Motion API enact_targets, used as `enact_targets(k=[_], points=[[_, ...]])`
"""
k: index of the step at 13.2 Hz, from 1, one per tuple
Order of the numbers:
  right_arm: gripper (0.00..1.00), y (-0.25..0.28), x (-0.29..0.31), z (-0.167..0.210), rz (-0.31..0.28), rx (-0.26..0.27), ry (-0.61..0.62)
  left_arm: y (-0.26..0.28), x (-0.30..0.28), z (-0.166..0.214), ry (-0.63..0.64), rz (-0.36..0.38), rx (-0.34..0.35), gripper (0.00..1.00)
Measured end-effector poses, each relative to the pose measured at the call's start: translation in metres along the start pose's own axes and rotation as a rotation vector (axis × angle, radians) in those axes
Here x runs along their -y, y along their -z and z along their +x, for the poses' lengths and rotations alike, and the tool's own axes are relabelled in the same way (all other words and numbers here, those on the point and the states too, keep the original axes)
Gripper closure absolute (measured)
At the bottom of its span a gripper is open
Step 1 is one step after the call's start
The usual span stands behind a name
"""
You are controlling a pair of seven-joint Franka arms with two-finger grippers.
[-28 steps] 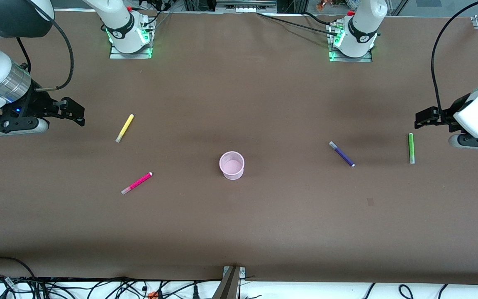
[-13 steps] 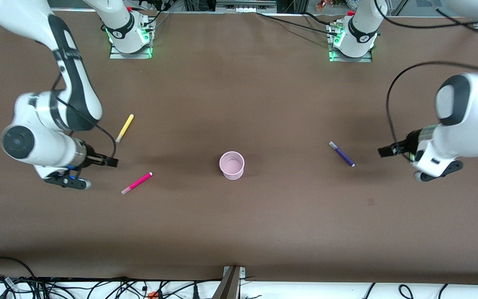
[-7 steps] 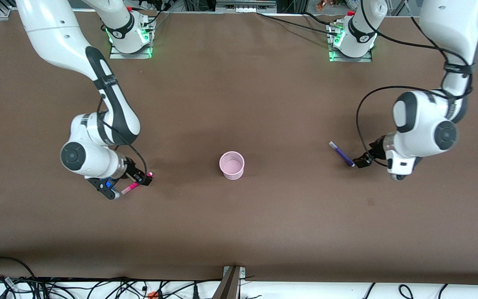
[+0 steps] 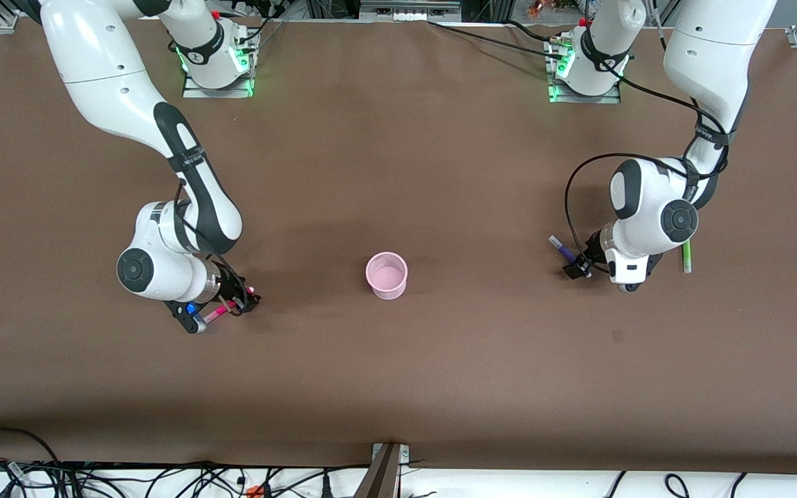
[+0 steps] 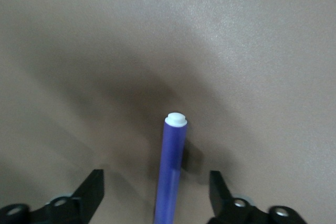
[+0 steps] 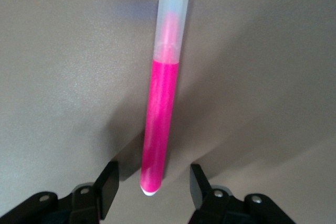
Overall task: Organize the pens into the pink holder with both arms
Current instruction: 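Grasp the pink marker with the right gripper while the left gripper grasps the blue pen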
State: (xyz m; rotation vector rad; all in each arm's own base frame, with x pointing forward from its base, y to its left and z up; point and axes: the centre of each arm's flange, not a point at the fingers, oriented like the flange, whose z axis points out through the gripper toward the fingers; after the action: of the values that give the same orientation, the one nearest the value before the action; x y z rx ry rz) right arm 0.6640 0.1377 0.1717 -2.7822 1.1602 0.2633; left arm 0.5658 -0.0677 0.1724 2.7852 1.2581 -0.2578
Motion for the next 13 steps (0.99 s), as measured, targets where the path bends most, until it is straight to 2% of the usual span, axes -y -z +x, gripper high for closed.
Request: enact_targets(k=[1,2,3,4,7,8,9,10,13], points=[[0.45,0.0012,0.0007,0.0004,0.002,-0.002,0.000,0.0001,-0.0002,0.0001,-0.001,0.000,0.000,0.25],[0.51,0.0027,0.0016,0.0009,0.005,-0.003,0.001,-0.0004,-0.0004,0.0003,-0.001,0.000,0.000,0.25],[0.52,0.0027,0.0014,0.0011,0.005,-0.003,0.000,-0.0008,-0.0010,0.0009,-0.001,-0.001,-0.001,0.34],[0.62,0.0037,0.0016,0.0016,0.006,-0.004,0.000,-0.0018,-0.0016,0.0015,-0.001,-0.001,-0.002,0.44],[0.71,0.0048,0.0013,0.0023,0.006,-0.004,-0.001,-0.0002,-0.0058,0.0035,-0.004,-0.009,-0.008,0.81],[0.72,0.0049,0.0013,0.0023,0.006,-0.004,-0.001,-0.0001,-0.0060,0.0036,-0.005,-0.009,-0.008,0.82],[0.80,0.0061,0.0014,0.0025,0.006,-0.004,-0.001,-0.0001,-0.0061,0.0037,-0.007,-0.009,-0.008,0.82],[0.82,0.0063,0.0019,0.0025,0.007,-0.005,0.002,0.0000,-0.0062,0.0038,-0.009,-0.010,-0.009,0.82],[0.82,0.0064,0.0047,-0.0002,0.009,-0.005,0.012,0.0048,-0.0101,0.0058,-0.013,-0.019,-0.015,0.82]])
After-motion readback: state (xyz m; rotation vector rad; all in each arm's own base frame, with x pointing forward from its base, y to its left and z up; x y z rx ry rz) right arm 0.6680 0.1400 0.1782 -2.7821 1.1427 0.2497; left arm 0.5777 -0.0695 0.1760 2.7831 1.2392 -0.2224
